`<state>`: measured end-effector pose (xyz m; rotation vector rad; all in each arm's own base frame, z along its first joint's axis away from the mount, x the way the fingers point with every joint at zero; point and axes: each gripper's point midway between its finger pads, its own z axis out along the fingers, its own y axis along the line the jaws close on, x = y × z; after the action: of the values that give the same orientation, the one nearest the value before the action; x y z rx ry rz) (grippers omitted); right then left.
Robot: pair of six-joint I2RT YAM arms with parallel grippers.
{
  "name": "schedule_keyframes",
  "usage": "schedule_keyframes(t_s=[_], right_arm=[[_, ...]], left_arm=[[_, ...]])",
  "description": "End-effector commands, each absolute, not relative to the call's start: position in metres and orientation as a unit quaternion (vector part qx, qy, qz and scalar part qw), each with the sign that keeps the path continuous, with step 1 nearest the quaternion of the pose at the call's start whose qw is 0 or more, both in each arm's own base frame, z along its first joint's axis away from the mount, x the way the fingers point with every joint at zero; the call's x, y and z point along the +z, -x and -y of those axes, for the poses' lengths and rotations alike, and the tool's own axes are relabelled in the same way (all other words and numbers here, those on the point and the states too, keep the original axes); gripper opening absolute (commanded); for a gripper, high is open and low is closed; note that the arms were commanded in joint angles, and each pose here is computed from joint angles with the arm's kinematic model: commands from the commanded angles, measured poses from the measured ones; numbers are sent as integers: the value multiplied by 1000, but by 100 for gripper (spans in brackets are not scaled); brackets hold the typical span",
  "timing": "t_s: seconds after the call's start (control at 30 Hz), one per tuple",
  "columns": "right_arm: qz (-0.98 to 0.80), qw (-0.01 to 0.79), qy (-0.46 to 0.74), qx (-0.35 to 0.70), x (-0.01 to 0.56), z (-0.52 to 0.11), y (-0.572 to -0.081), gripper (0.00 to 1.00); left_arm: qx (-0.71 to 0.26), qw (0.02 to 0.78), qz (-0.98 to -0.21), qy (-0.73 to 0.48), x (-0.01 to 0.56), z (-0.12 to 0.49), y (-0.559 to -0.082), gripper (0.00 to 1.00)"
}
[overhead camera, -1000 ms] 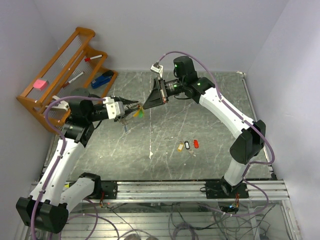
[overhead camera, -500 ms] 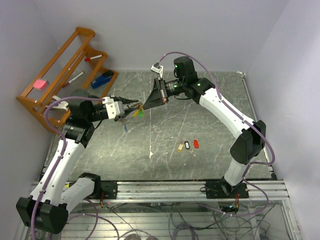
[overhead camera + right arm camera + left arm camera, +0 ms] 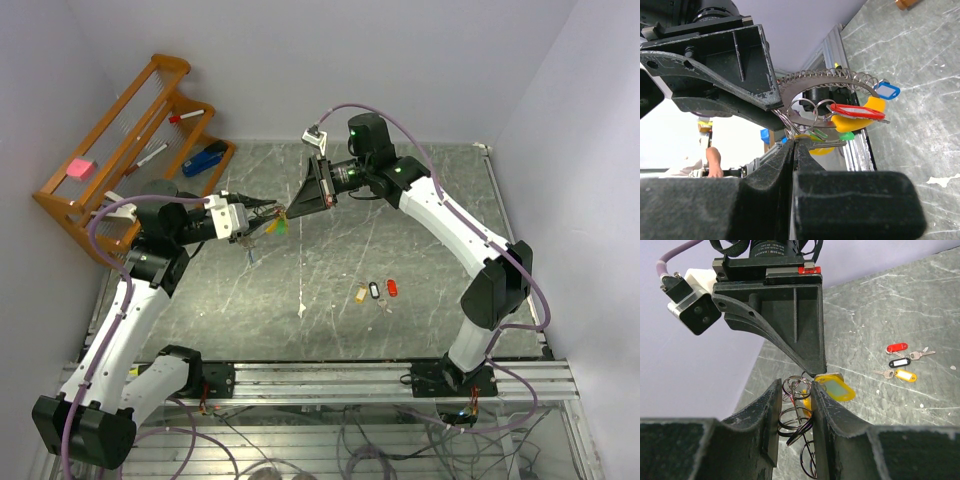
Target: Put the keys on the keyring
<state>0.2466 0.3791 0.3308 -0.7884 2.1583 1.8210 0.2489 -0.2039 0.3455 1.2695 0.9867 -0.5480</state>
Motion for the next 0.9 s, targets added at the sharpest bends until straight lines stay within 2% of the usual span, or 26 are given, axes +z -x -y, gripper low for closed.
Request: schedule_keyframes(t_s=[0.0,0.87], right_arm=[[-726,106,272,623,339,-374,-239,0],[-719,104,266,634,341,-371,-239,0]], left_arm=[[-212,692,-397,-564,370,203,-248,7],[-214,697,-399,-556,368,204,-250,7]])
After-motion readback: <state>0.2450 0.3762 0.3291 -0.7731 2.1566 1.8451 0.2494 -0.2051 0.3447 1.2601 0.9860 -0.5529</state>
